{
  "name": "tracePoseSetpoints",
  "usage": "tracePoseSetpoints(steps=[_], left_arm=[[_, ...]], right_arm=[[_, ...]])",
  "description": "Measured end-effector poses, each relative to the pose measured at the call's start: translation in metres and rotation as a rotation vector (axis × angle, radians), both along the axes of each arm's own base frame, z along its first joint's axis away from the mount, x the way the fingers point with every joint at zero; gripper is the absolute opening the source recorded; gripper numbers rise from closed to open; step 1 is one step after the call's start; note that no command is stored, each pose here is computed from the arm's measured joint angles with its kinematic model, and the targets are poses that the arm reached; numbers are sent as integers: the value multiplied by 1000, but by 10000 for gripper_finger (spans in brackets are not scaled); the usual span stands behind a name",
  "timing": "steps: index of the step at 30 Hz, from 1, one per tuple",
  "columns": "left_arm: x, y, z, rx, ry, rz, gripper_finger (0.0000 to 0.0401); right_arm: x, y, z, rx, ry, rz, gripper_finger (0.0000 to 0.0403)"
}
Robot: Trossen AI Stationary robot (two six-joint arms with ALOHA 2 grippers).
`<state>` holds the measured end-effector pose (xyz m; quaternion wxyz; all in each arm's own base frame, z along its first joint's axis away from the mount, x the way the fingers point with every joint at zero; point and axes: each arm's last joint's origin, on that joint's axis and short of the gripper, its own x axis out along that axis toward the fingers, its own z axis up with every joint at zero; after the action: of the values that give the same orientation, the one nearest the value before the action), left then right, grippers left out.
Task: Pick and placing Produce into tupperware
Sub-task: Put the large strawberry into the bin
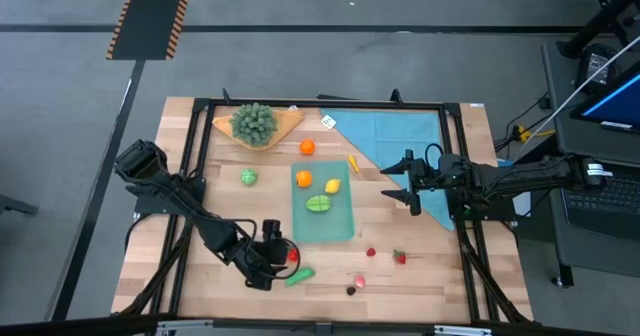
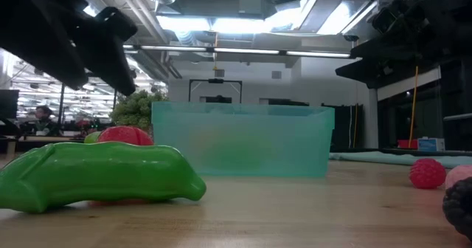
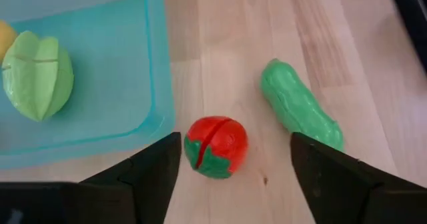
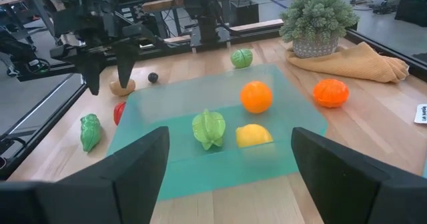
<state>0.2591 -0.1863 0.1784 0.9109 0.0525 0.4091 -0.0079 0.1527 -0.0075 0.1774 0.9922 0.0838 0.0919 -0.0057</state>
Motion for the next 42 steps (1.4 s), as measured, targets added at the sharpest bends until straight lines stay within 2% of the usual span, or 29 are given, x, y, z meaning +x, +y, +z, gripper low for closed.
tracePoseSetpoints(steps=[9,20,31,42], left_arm=[[9,-10,-16,119,-31,-151,271],[12,-5,-16,158,-27,-175,270],[25,-4,-31,130,-33,-163,270],[26,-2,-32,128,-30,-157,270]], right_arm=[[0,0,0,18,-2,-3,316],[0,0,0,22,-3,-5,316],[0,0,0,22,-2,-4,316],[0,0,0,22,-1,-4,316]])
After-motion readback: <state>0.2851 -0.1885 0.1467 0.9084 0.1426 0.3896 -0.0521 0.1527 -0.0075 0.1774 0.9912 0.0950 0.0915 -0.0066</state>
